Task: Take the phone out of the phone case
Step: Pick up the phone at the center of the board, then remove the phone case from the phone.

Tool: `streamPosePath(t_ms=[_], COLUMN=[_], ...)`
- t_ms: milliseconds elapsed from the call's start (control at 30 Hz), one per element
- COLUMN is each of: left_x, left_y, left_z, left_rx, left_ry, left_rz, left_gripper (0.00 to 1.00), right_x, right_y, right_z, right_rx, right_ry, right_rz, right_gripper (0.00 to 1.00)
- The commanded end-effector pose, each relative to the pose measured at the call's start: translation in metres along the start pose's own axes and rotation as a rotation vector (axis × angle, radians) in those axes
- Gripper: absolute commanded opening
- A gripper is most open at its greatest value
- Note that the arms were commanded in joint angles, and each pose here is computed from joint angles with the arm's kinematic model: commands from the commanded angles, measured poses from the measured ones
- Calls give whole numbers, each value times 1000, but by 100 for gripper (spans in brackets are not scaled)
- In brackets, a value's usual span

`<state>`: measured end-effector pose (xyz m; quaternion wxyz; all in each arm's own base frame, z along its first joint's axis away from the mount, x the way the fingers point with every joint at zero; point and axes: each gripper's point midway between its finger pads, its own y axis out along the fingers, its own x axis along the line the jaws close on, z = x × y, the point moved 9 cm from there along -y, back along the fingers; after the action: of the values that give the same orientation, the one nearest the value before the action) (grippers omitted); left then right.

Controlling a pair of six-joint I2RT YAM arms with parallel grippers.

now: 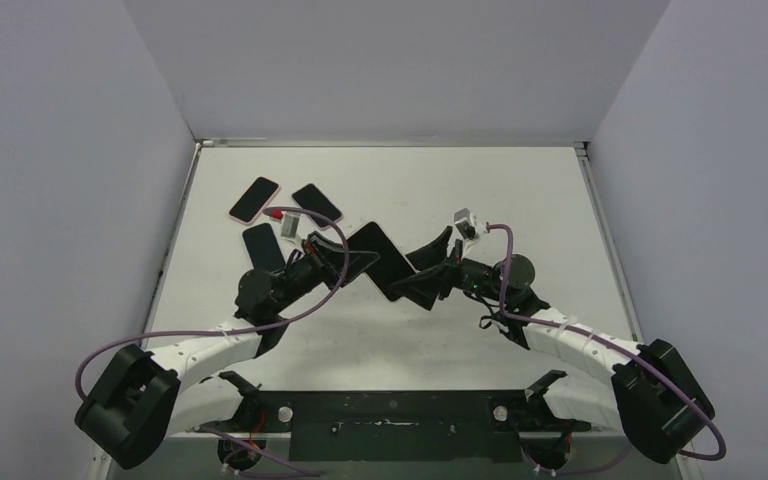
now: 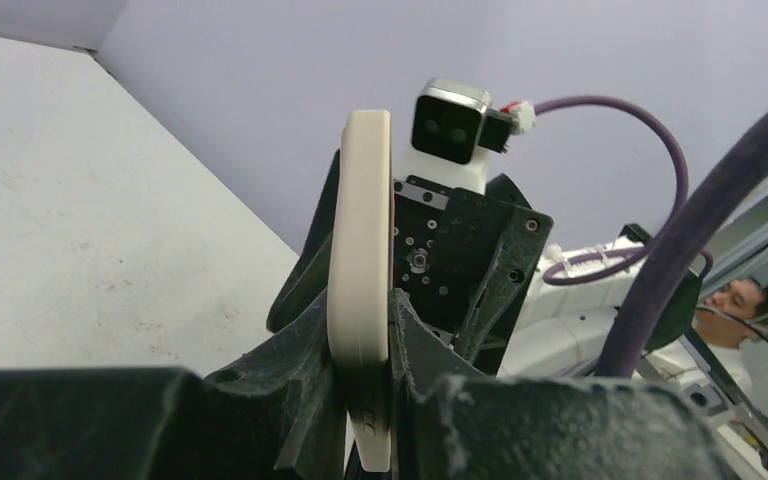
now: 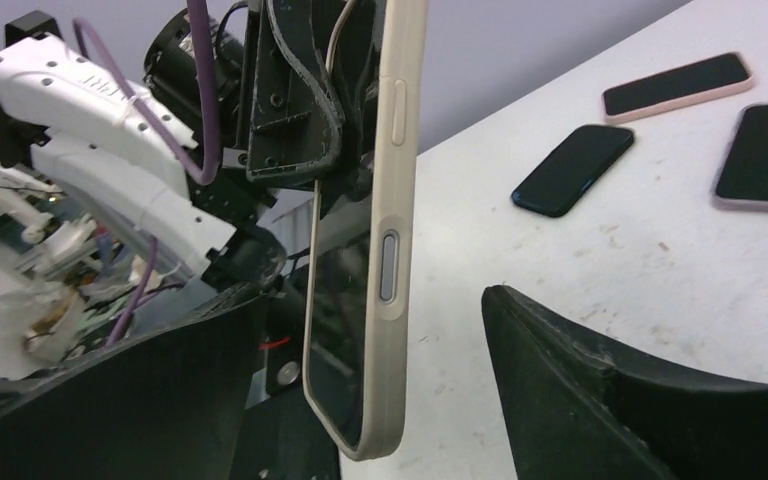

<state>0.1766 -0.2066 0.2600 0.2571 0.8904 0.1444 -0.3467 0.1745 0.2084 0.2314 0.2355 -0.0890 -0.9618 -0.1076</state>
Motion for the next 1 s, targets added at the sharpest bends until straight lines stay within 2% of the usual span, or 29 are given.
streamPosePath(t_ms=[0, 67, 100, 133, 367, 533, 700, 967], left_x=[-11, -9, -8, -7, -5, -3, -3, -5], left_y=[-4, -9, -11, -13, -18, -24, -25, -36], left_z=[-20, -23, -24, -25, -27, -27, -30, -27], left_rx=[-202, -266, -288, -310, -371, -419, -460, -489], left_ry=[-37, -65, -78, -91, -156, -193, -207, -256], left_rz=[-36, -72, -85, -95, -130, -137, -136, -114], left_gripper=[0, 0, 0, 0, 0, 0, 0, 0], right_x=[4, 5, 6, 7, 10, 7, 12, 14], right_y=[5, 6, 6, 6, 7, 15, 18, 27], right_z=[-10, -6, -4, -3, -8, -10, -9, 8], right_rx=[-117, -123, -122, -126, -172, -110, -154, -186], right_ry=[-105, -111, -115, -122, -157, -97, -59, 30], right_rz=[71, 84, 87, 90, 123, 146, 102, 19], right_gripper=[84, 91, 99, 100, 100, 100, 100, 91])
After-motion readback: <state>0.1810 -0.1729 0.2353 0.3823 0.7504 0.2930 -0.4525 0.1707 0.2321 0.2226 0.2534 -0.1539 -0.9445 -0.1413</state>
